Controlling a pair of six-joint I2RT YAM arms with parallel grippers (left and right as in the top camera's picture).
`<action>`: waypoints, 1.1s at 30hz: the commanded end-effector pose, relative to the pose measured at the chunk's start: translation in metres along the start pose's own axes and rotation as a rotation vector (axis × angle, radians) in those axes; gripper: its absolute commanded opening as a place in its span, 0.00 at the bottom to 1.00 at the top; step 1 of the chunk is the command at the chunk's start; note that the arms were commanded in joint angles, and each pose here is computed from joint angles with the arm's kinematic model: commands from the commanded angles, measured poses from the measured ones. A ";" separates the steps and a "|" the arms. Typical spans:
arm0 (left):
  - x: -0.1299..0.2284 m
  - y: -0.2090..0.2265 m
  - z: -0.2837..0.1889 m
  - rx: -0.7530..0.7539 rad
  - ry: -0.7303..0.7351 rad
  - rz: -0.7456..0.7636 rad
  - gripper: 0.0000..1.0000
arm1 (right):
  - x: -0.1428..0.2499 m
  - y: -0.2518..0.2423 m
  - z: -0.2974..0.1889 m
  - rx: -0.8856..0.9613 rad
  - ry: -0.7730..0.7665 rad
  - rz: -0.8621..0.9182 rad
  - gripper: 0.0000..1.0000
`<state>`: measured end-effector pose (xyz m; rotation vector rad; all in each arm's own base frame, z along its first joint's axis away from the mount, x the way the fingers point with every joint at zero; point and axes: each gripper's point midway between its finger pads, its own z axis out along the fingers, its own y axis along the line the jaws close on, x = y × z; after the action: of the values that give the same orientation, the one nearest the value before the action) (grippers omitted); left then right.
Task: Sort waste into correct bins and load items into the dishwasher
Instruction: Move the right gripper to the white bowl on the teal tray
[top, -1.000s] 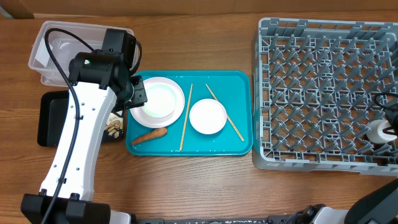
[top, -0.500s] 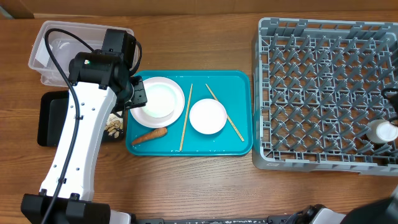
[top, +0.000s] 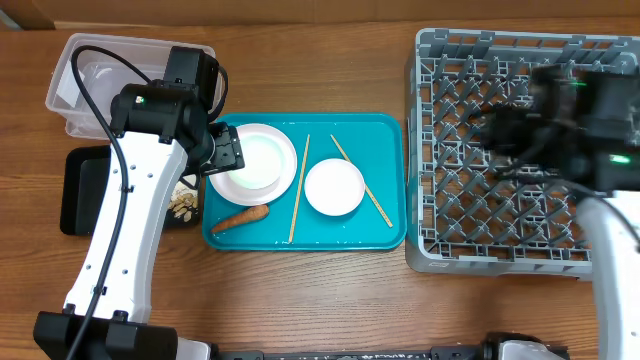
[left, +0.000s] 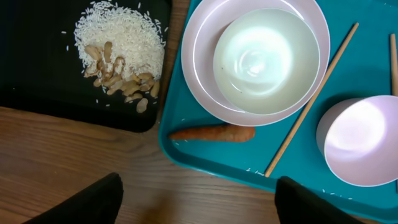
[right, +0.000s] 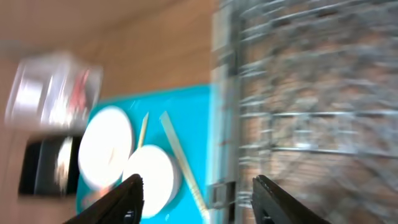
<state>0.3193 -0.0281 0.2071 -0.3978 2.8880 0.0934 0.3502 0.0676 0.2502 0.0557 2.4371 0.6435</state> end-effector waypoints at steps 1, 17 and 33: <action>-0.001 0.004 -0.003 -0.011 -0.010 -0.004 0.83 | 0.019 0.032 0.025 0.026 0.069 -0.156 0.64; -0.004 0.063 0.003 0.027 0.077 -0.256 0.95 | 0.088 0.089 0.136 0.002 0.299 -0.270 0.97; -0.006 0.071 0.003 0.065 0.087 -0.310 1.00 | 0.163 0.023 0.211 0.207 0.581 -0.075 0.31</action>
<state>0.3045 0.0438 0.2036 -0.8428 2.8770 -0.0518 0.3358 0.2107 0.0277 -0.2135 3.0276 0.4178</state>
